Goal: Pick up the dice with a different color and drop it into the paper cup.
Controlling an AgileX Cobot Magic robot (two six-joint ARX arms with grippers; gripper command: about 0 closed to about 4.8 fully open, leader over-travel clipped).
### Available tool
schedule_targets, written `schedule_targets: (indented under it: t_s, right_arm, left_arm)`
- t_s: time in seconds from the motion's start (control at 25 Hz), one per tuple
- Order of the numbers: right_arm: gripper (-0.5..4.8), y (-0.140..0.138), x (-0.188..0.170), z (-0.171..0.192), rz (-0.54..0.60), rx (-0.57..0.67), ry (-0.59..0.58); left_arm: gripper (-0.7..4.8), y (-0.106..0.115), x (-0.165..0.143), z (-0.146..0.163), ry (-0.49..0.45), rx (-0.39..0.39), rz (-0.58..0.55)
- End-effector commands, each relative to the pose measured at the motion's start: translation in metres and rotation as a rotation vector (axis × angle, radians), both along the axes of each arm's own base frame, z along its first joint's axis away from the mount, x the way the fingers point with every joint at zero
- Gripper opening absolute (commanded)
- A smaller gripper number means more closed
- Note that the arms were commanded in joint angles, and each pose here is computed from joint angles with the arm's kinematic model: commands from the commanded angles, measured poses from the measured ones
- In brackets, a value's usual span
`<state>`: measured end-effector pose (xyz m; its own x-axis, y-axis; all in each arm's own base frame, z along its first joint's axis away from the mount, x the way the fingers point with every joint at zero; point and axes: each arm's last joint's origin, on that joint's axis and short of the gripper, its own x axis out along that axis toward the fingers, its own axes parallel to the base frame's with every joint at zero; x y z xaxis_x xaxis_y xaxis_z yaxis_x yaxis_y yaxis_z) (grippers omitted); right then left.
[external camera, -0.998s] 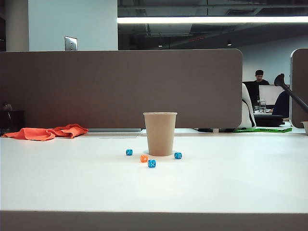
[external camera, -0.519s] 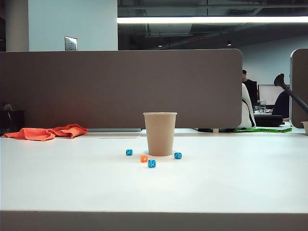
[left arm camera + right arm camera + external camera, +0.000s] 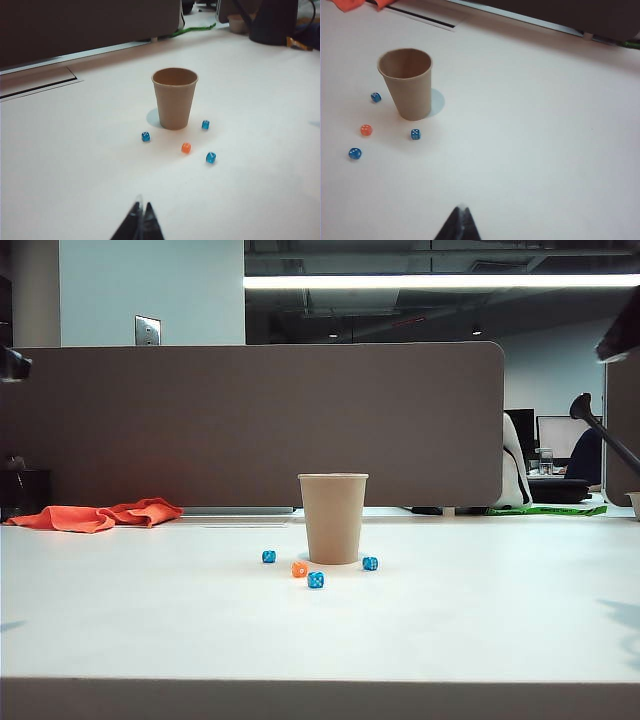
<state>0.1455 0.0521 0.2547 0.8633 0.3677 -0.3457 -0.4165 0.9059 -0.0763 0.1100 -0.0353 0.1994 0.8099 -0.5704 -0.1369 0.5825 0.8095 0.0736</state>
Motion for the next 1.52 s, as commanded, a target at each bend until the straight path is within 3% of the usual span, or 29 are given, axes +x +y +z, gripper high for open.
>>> schedule_targets:
  t_s: [0.04,0.12,0.48,0.64,0.88,1.04,1.24,1.52]
  right_arm:
    - [-0.01,0.011,0.008,0.003,0.023,-0.009,-0.011]
    - [-0.01,0.021,0.014,-0.002,0.047,-0.028,0.008]
    - [-0.01,0.037,0.029,-0.003,0.058,-0.013,-0.052]
    - [-0.01,0.04,0.037,-0.006,0.04,-0.012,-0.067]
    - [-0.01,0.042,0.04,-0.003,0.039,0.005,-0.102]
    - [-0.01,0.043,0.042,-0.002,0.04,0.015,-0.118]
    - [-0.01,0.048,0.044,-0.008,0.15,0.037,-0.078]
    - [-0.01,0.05,0.043,-0.016,0.23,0.034,0.004]
  left_arm:
    - [-0.05,-0.002,0.007,0.002,-0.015,0.079,-0.025]
    - [-0.05,-0.004,0.018,0.003,0.034,0.105,-0.03]
    - [-0.05,-0.017,0.058,0.02,0.013,0.112,-0.098]
    - [-0.05,-0.036,0.08,0.015,0.055,0.16,-0.178]
    - [-0.05,-0.048,0.097,0.006,0.122,0.174,-0.22]
    - [-0.05,-0.053,0.107,0.002,0.078,0.147,-0.256]
    - [-0.05,-0.056,0.11,0.003,0.031,0.116,-0.33]
    - [-0.03,-0.057,0.114,-0.005,0.005,0.183,-0.349]
